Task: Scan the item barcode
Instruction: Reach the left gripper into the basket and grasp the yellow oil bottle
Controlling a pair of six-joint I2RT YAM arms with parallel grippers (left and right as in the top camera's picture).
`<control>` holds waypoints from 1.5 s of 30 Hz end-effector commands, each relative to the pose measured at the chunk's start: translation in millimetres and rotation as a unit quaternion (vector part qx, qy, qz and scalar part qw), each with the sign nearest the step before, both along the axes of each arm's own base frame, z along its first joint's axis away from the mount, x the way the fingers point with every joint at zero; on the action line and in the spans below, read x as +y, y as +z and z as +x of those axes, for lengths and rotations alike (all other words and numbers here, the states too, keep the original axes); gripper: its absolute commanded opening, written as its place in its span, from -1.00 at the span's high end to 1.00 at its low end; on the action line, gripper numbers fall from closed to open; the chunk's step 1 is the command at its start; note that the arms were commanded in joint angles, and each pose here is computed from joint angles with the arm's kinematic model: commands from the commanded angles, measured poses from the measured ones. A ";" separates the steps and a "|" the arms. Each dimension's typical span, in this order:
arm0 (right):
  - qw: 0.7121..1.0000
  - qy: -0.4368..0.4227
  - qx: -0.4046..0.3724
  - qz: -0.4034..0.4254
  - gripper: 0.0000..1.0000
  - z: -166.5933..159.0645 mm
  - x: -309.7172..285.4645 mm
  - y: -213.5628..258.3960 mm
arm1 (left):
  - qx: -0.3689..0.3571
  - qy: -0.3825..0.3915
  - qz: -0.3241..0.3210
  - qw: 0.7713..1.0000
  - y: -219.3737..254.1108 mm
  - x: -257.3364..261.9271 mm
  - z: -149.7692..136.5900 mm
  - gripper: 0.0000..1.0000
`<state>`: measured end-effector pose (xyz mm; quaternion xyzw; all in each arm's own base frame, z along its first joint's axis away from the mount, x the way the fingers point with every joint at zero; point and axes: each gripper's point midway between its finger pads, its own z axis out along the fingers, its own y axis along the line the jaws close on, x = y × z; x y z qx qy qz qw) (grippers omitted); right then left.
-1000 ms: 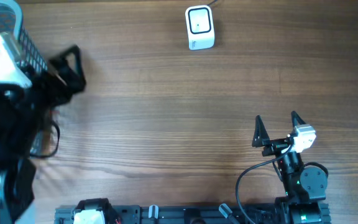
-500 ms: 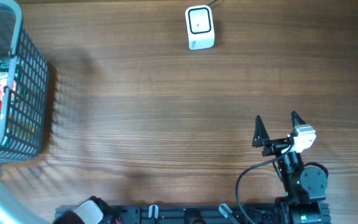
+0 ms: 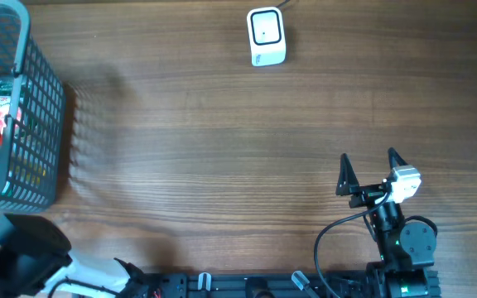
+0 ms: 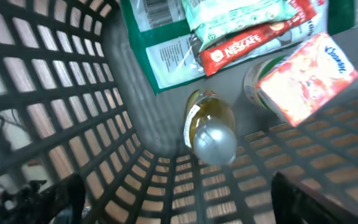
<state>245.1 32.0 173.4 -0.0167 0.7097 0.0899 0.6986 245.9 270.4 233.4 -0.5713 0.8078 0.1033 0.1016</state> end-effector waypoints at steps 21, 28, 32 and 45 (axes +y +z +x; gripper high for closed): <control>1.000 -0.001 -0.004 0.002 -0.99 -0.3 -0.3 1.5 | 0.010 -0.029 -0.052 0.998 -102.3 0.9 17.4 -0.65; 1.000 -0.001 -0.004 0.002 -1.00 -0.3 -0.3 1.5 | 0.003 -0.030 -0.049 0.998 -111.4 2.2 20.4 -0.48; 1.000 -0.001 -0.004 0.002 -0.99 -0.3 -0.3 1.5 | 0.000 -0.030 -0.046 0.998 -111.0 3.5 21.8 -0.18; 1.000 -0.001 -0.004 0.002 -0.99 -0.3 -0.3 1.5 | -0.012 -0.031 -0.056 0.998 -111.3 0.4 25.9 0.34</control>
